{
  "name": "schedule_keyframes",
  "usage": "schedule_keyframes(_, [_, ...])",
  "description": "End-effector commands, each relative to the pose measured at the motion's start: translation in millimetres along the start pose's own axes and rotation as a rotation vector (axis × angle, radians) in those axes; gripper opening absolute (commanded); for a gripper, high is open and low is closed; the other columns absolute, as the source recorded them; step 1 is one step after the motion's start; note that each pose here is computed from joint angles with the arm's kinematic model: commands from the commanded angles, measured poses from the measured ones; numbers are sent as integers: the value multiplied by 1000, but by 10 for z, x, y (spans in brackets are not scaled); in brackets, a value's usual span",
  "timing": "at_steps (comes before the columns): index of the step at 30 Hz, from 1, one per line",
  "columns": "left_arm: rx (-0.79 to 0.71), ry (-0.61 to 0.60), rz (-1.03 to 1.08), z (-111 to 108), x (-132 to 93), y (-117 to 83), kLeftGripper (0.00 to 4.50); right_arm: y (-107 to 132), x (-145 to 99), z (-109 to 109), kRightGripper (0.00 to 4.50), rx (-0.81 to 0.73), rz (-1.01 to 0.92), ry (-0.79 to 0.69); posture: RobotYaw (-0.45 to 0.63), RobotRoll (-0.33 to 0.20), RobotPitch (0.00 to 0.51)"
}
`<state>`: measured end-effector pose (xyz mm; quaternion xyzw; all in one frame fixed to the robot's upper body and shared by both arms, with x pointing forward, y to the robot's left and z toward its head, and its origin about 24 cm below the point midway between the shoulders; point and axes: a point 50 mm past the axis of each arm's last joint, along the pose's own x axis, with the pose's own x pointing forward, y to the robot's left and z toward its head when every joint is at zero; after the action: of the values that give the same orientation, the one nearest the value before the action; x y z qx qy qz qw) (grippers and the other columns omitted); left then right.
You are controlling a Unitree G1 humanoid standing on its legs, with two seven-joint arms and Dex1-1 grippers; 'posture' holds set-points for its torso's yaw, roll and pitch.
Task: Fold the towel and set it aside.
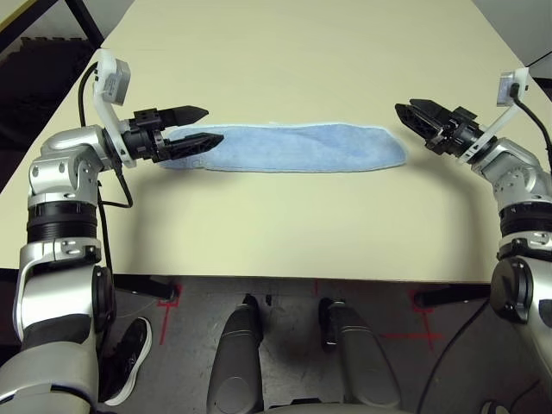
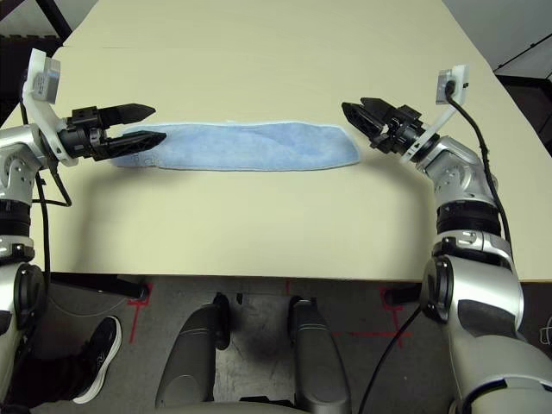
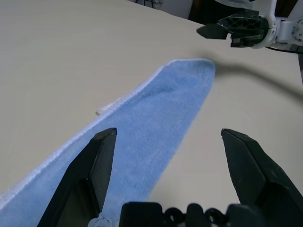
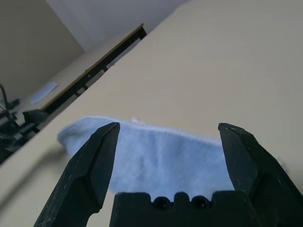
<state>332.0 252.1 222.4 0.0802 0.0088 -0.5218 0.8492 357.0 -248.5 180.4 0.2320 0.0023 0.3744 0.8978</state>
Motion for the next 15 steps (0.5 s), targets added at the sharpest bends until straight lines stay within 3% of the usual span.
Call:
schedule_keyframes(1, [54,24,-49,-26,28,-52,4468,-15,-133,25,4500,113,-57,31,2,0,231])
schedule_keyframes(6, [124,61,-82,-181,52,-112,4468,-26,-295,-40,4500,184,-109,101,-4,0,231])
schedule_keyframes(15, [177,63,-114,-373,90,-173,4468,10,-483,-211,4500,324,-180,88,-13,0,237])
